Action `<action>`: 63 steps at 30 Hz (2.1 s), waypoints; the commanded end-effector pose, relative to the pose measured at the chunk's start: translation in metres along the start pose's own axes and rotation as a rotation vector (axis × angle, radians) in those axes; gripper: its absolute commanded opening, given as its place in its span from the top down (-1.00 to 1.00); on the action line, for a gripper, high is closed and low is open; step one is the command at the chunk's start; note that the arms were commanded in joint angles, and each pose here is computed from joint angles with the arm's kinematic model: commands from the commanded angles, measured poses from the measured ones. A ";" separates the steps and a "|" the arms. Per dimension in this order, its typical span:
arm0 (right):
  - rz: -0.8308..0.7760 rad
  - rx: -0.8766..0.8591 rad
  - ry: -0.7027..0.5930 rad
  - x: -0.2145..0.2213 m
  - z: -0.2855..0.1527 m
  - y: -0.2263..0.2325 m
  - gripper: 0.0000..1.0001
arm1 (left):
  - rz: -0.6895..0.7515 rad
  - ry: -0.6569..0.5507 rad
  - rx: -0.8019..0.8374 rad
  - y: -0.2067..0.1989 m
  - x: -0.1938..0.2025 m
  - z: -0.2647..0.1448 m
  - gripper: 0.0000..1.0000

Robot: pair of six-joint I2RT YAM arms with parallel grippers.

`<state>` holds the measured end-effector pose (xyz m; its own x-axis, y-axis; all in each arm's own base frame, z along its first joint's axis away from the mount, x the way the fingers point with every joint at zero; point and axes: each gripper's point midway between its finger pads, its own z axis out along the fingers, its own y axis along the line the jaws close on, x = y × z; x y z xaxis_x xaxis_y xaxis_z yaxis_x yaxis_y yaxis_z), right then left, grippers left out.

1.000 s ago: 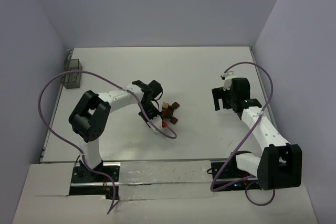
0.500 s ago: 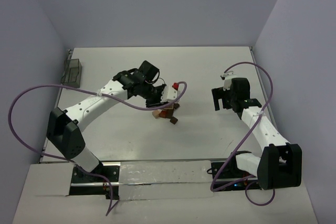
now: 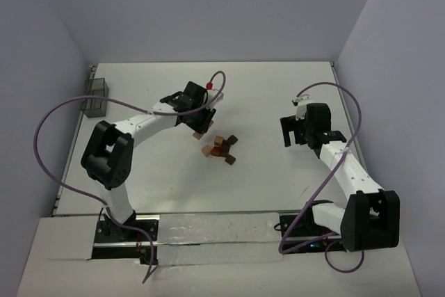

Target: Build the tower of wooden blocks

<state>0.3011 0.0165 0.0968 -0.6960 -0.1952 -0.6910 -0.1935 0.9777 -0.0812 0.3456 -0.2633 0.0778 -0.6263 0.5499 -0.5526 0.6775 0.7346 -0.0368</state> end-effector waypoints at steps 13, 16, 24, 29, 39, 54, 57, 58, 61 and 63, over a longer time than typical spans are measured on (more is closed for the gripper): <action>-0.001 0.022 -0.063 -0.025 -0.008 -0.004 -0.99 | -0.326 0.127 -0.312 0.016 0.051 0.043 1.00; -0.002 0.022 -0.061 -0.024 -0.007 -0.004 -0.99 | -0.356 0.099 -0.258 0.000 0.045 0.040 1.00; -0.003 0.026 -0.056 -0.023 -0.006 -0.005 -0.99 | -0.463 0.072 -0.090 -0.065 0.025 0.039 1.00; -0.003 0.028 -0.054 -0.023 -0.006 -0.005 -0.99 | -0.494 0.062 -0.069 -0.084 0.017 0.040 1.00; -0.003 0.030 -0.050 -0.022 -0.005 -0.006 -0.99 | -0.543 0.017 -0.119 -0.078 0.005 0.027 1.00; -0.001 0.022 -0.049 -0.022 -0.004 -0.004 -0.99 | -0.641 -0.063 -0.299 -0.015 -0.001 0.004 1.00; 0.002 0.023 -0.041 -0.021 -0.003 -0.004 -0.99 | -0.649 -0.043 -0.297 -0.016 0.000 0.013 1.00; 0.002 0.024 -0.040 -0.021 -0.003 -0.004 -0.99 | -0.650 -0.029 -0.295 -0.018 0.003 0.017 0.99; 0.002 0.026 -0.040 -0.020 -0.002 -0.005 -0.99 | -0.648 -0.002 -0.306 -0.016 0.011 0.026 1.00; 0.002 0.025 -0.037 -0.020 -0.002 -0.004 -0.99 | -0.651 0.010 -0.314 -0.013 0.014 0.032 1.00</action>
<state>0.3012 0.0133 0.0938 -0.7052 -0.1955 -0.6816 -0.1821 0.9789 -0.0925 0.3293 -0.2713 0.0402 -0.8762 -0.0084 -0.4819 0.0444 0.9942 -0.0981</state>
